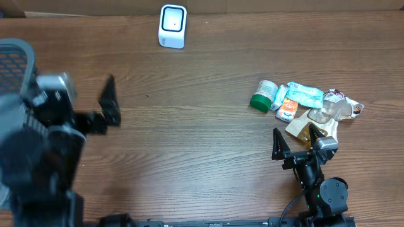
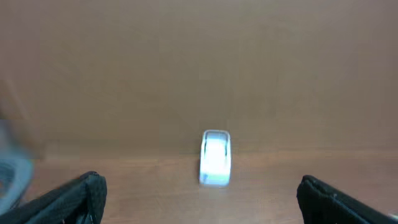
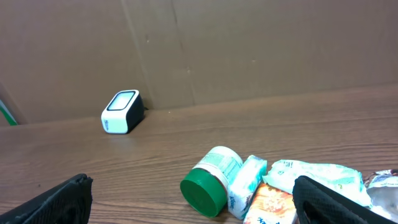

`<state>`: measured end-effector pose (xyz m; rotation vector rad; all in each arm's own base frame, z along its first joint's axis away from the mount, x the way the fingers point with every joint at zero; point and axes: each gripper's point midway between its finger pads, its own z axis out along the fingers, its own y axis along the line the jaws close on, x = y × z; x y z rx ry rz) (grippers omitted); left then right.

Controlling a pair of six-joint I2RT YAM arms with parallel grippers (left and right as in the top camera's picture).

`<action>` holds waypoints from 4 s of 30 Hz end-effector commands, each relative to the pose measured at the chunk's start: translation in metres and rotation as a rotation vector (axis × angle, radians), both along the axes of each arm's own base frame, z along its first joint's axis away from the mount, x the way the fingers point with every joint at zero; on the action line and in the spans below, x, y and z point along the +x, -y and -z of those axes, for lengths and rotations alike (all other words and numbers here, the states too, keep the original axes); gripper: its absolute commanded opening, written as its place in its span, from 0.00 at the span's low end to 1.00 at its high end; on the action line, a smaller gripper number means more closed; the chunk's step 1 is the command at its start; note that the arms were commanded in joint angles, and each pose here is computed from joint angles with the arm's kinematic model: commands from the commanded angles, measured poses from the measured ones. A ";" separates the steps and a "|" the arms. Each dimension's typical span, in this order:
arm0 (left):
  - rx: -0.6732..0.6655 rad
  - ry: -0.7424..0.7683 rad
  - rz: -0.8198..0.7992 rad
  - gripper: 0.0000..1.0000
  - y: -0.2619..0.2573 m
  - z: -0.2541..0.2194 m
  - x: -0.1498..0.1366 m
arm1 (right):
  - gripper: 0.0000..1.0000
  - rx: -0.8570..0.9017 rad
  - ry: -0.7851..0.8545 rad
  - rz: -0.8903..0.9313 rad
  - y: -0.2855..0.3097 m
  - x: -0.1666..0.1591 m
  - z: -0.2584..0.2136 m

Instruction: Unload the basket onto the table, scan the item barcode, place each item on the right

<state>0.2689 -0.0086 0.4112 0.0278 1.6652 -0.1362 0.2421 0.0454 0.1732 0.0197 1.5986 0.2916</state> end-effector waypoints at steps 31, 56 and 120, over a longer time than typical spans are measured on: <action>-0.012 0.216 -0.015 1.00 0.003 0.206 -0.025 | 1.00 0.000 0.001 -0.009 -0.002 0.000 0.002; -0.022 0.029 -0.017 1.00 0.003 0.252 -0.023 | 1.00 0.000 0.001 -0.009 -0.002 0.000 0.002; -0.021 0.029 -0.017 1.00 0.003 0.252 -0.023 | 1.00 0.000 0.002 -0.009 -0.002 0.000 0.002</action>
